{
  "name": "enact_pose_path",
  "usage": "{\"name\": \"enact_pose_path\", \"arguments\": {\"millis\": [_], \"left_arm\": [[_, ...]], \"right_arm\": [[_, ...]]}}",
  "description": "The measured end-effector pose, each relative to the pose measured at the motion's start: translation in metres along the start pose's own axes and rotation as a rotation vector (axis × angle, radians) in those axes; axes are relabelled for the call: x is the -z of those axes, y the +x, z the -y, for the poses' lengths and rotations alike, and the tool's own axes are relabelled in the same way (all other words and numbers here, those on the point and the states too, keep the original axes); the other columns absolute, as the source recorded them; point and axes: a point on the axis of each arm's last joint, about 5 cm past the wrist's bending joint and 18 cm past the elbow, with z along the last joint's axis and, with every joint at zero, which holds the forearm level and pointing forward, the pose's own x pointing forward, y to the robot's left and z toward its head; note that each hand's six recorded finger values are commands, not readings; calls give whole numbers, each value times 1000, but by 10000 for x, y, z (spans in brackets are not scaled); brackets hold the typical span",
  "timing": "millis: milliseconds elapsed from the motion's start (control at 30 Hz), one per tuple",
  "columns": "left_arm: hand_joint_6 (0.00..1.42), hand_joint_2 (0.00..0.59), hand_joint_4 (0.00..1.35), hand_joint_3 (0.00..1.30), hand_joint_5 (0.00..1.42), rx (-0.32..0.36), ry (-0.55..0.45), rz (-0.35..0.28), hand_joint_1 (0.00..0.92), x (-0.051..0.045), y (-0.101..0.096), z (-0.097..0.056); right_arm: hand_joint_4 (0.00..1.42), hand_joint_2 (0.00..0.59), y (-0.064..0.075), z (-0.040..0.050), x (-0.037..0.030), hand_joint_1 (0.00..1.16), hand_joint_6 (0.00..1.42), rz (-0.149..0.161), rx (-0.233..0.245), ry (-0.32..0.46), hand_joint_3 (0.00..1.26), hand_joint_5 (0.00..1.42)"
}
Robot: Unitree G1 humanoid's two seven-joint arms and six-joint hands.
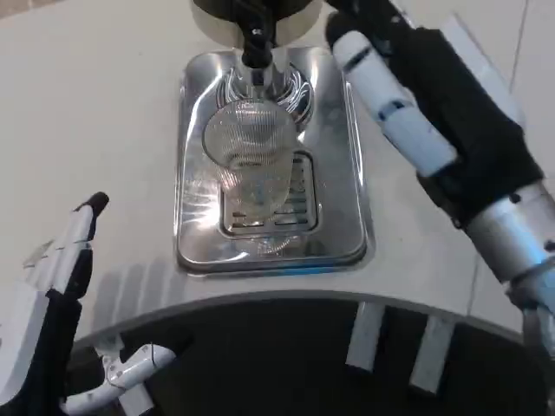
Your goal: Grasp the cup under the faucet to collect the drink, then remove the cup.
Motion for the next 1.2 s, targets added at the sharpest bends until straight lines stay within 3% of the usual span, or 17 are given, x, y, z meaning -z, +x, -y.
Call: {"name": "enact_pose_path", "arguments": {"millis": [200, 467, 933, 1200], "left_arm": [[121, 80, 0, 42, 109, -6, -10, -11, 146, 15, -1, -4], [121, 79, 0, 44, 109, 5, -11, -33, 144, 51, -18, 16], [121, 79, 0, 36, 109, -1, -12, -43, 143, 74, -11, 29], [121, 79, 0, 35, 118, 0, -12, -56, 143, 93, -25, 40]], "right_arm": [[0, 567, 123, -62, 28, 100, 0, 0, -40, 33, 0, 0], [0, 565, 226, -118, -40, 90, 0, 46, -82, 40, 0, 0], [0, 542, 312, -192, -24, 47, 0, 29, -154, 76, 0, 0], [0, 543, 341, -185, -2, 36, 0, 27, -189, 99, 0, 0]]}}
